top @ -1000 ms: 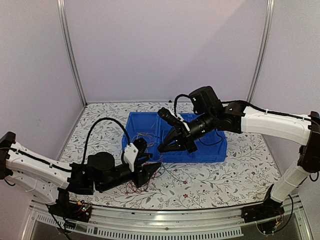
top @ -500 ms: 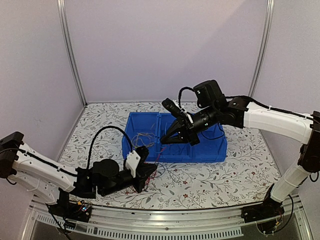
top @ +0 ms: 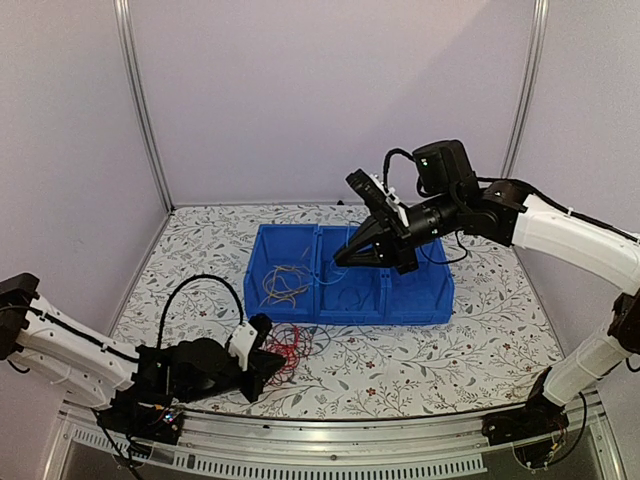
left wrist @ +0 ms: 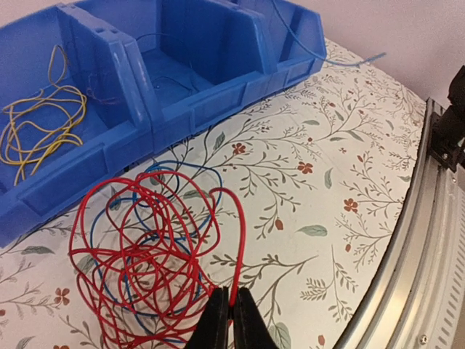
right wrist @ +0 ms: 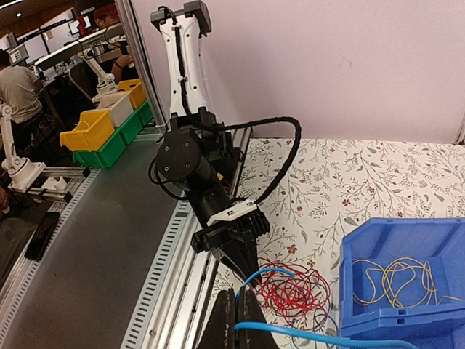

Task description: Untangle the cables

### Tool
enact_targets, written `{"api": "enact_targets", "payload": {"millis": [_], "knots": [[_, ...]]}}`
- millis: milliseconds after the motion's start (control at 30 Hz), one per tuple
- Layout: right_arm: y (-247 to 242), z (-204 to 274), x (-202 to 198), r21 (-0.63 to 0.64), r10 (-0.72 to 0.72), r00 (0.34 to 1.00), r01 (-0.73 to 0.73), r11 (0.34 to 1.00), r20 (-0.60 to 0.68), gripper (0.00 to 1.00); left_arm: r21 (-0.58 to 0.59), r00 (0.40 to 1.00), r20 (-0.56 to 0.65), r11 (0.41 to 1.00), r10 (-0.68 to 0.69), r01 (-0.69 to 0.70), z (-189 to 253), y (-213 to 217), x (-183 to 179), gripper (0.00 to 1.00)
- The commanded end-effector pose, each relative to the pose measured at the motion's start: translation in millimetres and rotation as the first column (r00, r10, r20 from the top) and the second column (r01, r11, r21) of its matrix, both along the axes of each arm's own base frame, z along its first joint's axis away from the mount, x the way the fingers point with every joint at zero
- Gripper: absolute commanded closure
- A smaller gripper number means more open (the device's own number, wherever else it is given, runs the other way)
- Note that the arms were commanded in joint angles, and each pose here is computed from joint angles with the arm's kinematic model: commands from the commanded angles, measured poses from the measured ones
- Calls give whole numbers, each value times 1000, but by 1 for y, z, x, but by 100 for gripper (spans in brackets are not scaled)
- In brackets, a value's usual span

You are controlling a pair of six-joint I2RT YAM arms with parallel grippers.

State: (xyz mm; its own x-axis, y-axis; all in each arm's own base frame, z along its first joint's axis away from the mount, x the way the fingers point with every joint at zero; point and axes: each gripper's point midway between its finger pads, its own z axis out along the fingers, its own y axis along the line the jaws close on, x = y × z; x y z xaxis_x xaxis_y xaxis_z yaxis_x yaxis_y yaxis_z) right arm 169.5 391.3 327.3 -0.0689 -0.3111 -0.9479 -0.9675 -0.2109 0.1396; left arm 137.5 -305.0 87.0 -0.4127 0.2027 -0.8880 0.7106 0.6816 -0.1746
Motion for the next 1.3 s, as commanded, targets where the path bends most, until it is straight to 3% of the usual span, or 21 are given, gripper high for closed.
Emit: {"api": "enact_targets", "payload": {"millis": [0, 67, 133, 300, 433, 567, 800, 1267], "knots": [[-8, -12, 4, -22, -35, 999, 35, 999, 17, 100, -36, 999, -29, 999, 15, -16, 13, 8, -4, 84], [-8, -24, 6, -38, -45, 999, 45, 998, 12, 100, -71, 1000, 24, 997, 18, -17, 42, 4, -2, 66], [-8, -36, 6, -48, -48, 999, 48, 998, -2, 100, -117, 995, 86, 993, 39, -29, 74, 3, 2, 56], [-7, -53, 6, -58, -56, 998, 54, 997, -33, 100, -239, 972, 232, 971, 43, 14, 148, -5, 3, 48], [-6, -58, 7, -61, -58, 997, 55, 997, -51, 100, -291, 949, 315, 954, 24, 73, 189, -22, 1, 48], [-3, -58, 7, -58, -54, 996, 50, 997, -74, 100, -255, 935, 354, 960, -15, 112, 206, -54, 2, 50], [-5, -54, 0, -39, -24, 994, 20, 999, -103, 100, -130, 936, 352, 988, -29, 80, 191, -96, 14, 59], [-6, -49, -2, -29, -21, 994, 18, 999, -103, 100, -79, 935, 352, 994, -42, 74, 179, -99, 16, 71]]}}
